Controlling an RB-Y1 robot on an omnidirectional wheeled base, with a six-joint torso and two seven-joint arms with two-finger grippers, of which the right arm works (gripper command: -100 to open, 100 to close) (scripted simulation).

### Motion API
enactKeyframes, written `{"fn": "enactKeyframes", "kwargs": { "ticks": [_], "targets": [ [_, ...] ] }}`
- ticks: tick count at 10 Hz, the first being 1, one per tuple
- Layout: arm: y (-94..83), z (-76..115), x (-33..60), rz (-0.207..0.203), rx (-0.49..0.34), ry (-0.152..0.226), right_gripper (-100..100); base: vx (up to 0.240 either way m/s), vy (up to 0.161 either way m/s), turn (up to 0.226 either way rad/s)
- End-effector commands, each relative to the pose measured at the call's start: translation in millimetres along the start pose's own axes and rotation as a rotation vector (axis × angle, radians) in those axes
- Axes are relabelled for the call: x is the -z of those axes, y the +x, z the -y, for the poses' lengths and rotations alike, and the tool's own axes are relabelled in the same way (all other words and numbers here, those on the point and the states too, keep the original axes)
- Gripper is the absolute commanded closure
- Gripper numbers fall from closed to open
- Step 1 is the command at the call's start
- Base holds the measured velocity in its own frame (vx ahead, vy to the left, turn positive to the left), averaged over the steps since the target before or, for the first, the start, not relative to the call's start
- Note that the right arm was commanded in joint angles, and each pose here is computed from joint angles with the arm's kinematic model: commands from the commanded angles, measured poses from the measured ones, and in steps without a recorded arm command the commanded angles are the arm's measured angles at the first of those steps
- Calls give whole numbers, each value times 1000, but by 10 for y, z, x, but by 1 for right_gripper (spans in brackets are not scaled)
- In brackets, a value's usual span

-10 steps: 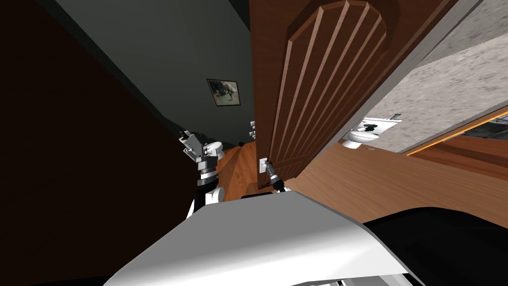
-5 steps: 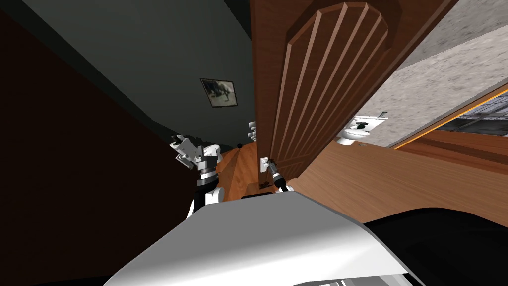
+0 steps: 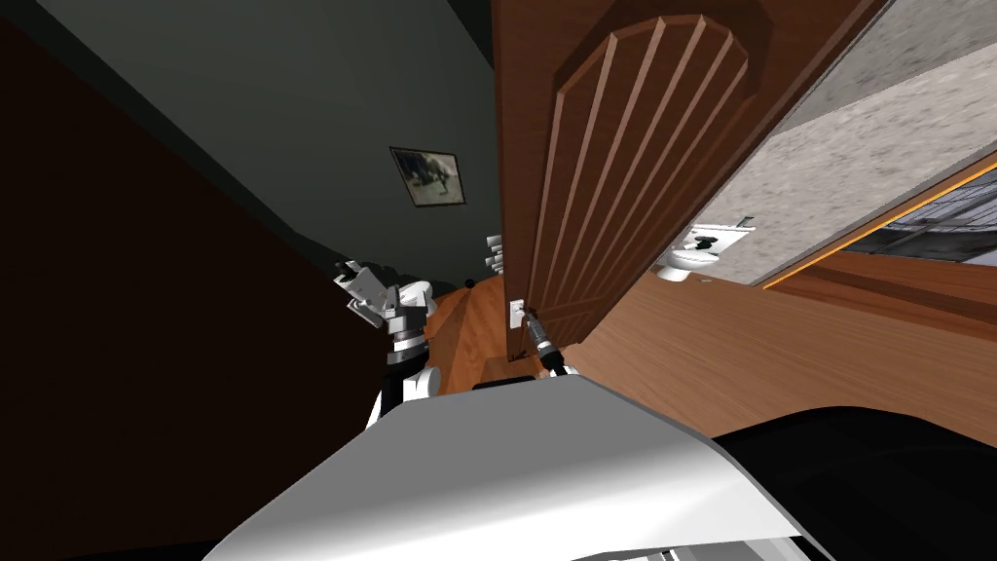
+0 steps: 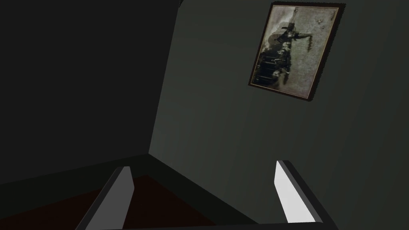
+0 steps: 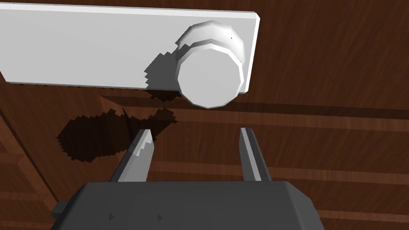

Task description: Push the door open

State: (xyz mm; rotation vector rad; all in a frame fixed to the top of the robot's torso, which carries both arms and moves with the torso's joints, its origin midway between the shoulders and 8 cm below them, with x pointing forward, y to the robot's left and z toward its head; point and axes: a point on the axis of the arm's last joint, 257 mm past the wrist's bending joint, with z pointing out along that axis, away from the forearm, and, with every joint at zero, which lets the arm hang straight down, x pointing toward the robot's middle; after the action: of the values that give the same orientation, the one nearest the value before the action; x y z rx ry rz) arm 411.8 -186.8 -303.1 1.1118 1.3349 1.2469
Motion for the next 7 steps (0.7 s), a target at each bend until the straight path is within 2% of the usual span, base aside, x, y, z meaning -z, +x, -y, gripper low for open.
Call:
{"fn": "enactKeyframes", "kwargs": {
  "ticks": [1,5,6,7],
  "targets": [
    [27,-13,35,-4,-9,-2,-100,-190,8,-18],
    [149,-77,88,0,-60,-15,-100,-212,21,-9],
    [123,-67,72,-2,-50,-12,-100,-101,10,-4],
    [90,-50,56,-6,-36,-10,-100,74,29,15]
  ]
}}
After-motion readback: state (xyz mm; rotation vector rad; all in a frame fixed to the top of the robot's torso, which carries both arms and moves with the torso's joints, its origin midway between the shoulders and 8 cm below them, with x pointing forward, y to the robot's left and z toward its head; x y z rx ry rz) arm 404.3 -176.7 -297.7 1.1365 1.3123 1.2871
